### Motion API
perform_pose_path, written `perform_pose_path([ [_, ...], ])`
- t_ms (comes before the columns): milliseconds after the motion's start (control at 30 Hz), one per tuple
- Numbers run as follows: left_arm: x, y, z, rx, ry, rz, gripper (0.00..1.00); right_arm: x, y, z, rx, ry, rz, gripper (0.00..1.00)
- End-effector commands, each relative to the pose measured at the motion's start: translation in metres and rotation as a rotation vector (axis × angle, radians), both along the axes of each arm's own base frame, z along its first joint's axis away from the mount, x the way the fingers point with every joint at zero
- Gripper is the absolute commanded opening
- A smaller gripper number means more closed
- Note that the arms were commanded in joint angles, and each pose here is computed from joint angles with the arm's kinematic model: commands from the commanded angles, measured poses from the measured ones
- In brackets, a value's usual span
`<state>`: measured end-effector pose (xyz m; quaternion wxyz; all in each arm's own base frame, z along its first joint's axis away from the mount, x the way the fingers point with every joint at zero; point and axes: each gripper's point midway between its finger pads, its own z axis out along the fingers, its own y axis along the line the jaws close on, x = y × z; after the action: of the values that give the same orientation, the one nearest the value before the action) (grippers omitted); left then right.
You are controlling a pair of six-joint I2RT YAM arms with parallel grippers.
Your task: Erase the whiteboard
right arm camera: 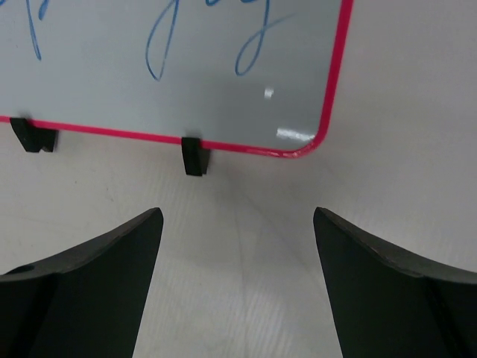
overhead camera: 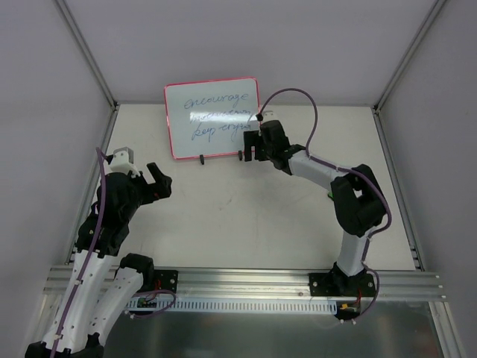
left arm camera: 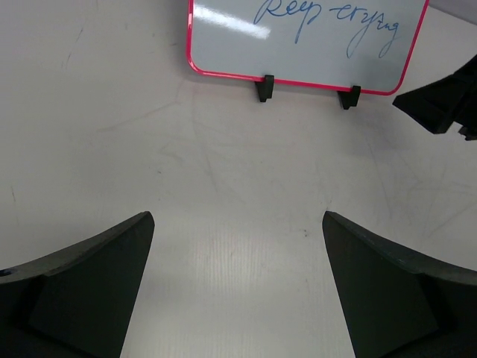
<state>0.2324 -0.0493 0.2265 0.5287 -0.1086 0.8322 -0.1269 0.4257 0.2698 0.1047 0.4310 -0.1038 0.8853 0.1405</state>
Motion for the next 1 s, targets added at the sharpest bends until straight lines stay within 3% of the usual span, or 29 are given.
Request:
perform_pose_path([
  [0,0.003,0.001,0.0,-0.012,-0.014,0.023,0.99,0.03,0.033,0.018,0.095,-0.068,-0.014,0.86],
  [500,0.002,0.005,-0.005,0.006,-0.006,0.039,0.99,0.028,0.063,-0.029,0.091,0.021,-0.034,0.58],
  [967,-0.006,0.005,-0.006,-0.011,-0.02,0.032,0.99,0.046,0.071,-0.035,0.077,0.033,-0.087,0.47],
])
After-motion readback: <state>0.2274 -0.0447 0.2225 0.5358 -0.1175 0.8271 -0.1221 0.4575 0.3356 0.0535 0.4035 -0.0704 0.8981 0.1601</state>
